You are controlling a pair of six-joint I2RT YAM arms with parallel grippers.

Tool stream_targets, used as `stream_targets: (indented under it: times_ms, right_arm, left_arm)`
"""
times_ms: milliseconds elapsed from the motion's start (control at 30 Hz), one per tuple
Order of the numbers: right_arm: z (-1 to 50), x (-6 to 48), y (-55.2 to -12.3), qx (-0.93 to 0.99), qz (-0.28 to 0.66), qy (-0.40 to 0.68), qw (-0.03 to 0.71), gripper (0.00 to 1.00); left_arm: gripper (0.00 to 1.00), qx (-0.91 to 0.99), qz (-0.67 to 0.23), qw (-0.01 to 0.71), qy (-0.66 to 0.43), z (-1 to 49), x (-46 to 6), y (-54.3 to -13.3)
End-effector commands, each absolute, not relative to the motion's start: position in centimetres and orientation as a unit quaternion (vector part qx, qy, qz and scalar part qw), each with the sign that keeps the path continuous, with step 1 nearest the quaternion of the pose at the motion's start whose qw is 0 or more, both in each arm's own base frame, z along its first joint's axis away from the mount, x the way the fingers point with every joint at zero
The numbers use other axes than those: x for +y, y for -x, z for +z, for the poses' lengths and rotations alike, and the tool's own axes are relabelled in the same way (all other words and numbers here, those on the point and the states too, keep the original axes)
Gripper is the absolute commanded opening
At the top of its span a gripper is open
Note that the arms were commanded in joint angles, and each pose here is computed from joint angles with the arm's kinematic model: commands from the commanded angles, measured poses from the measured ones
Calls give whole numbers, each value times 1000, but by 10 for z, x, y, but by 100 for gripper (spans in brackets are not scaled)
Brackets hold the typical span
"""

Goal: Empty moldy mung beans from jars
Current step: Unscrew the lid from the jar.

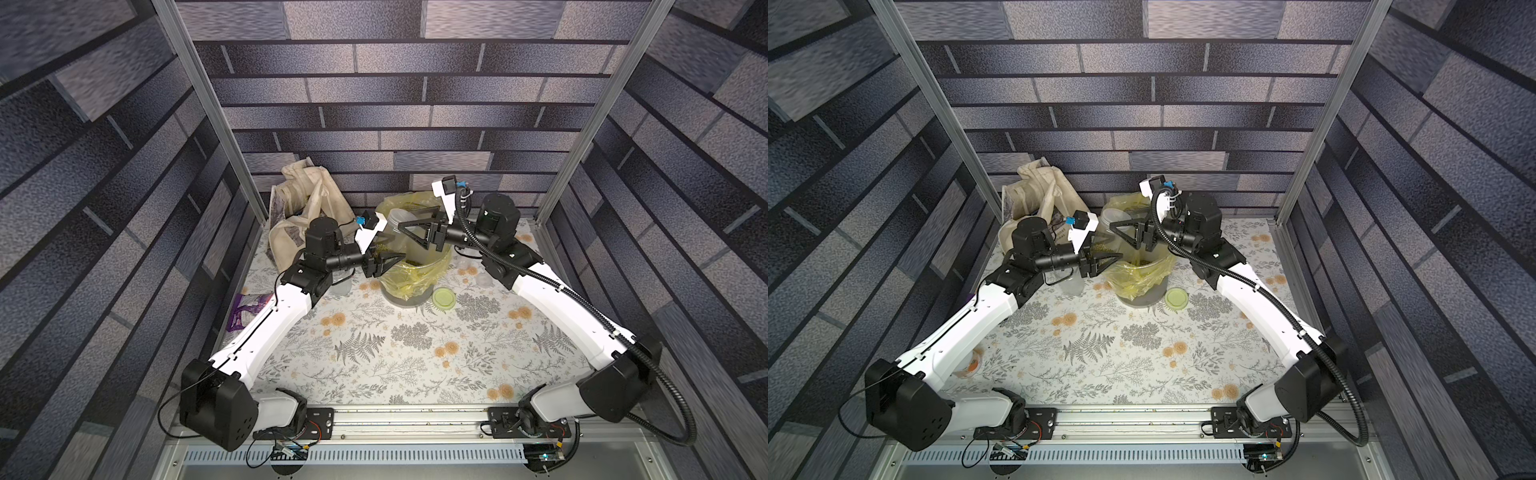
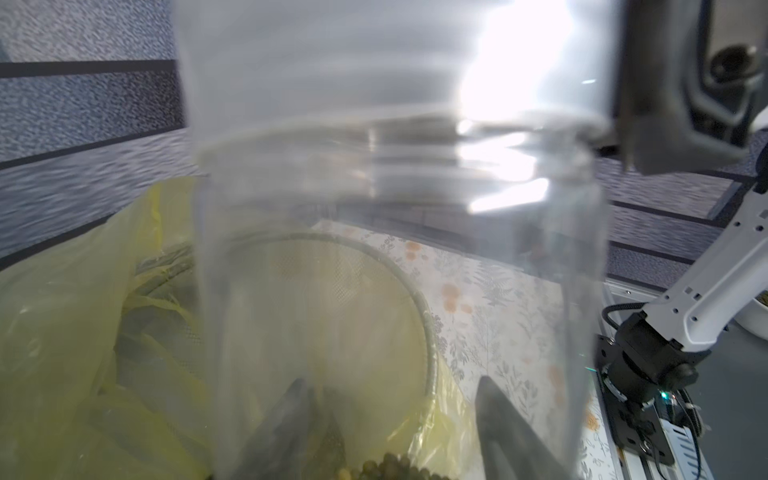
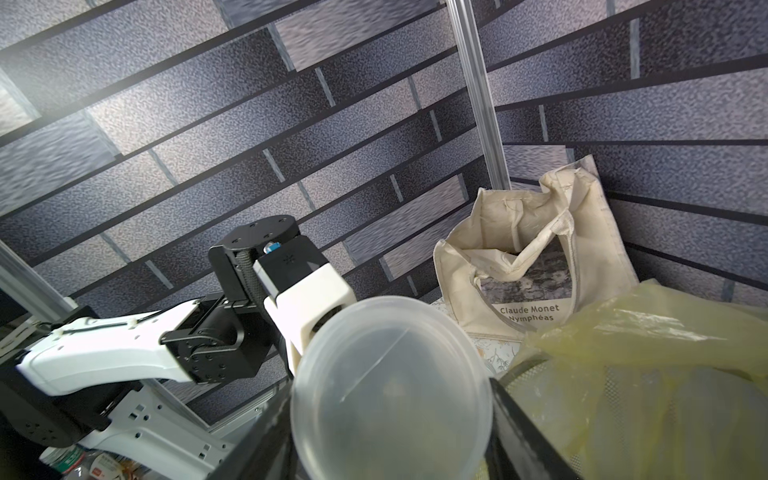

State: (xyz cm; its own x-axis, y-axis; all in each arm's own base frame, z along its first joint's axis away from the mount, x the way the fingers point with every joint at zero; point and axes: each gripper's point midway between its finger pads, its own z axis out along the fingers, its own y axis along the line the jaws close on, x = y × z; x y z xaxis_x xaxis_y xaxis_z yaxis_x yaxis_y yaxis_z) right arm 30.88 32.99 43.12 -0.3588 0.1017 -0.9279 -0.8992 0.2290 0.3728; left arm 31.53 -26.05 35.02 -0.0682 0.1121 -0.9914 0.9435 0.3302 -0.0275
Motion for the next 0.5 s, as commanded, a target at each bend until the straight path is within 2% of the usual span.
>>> stream_targets:
  times_ms: [0, 467]
  right_arm:
    - [454, 323, -292, 582, 564, 351, 469, 46]
    - [462, 322, -291, 569, 555, 374, 478, 46]
  left_arm:
    - [49, 612, -404, 505, -455, 346, -255, -310]
    - [48, 605, -429, 455, -494, 335, -260, -293]
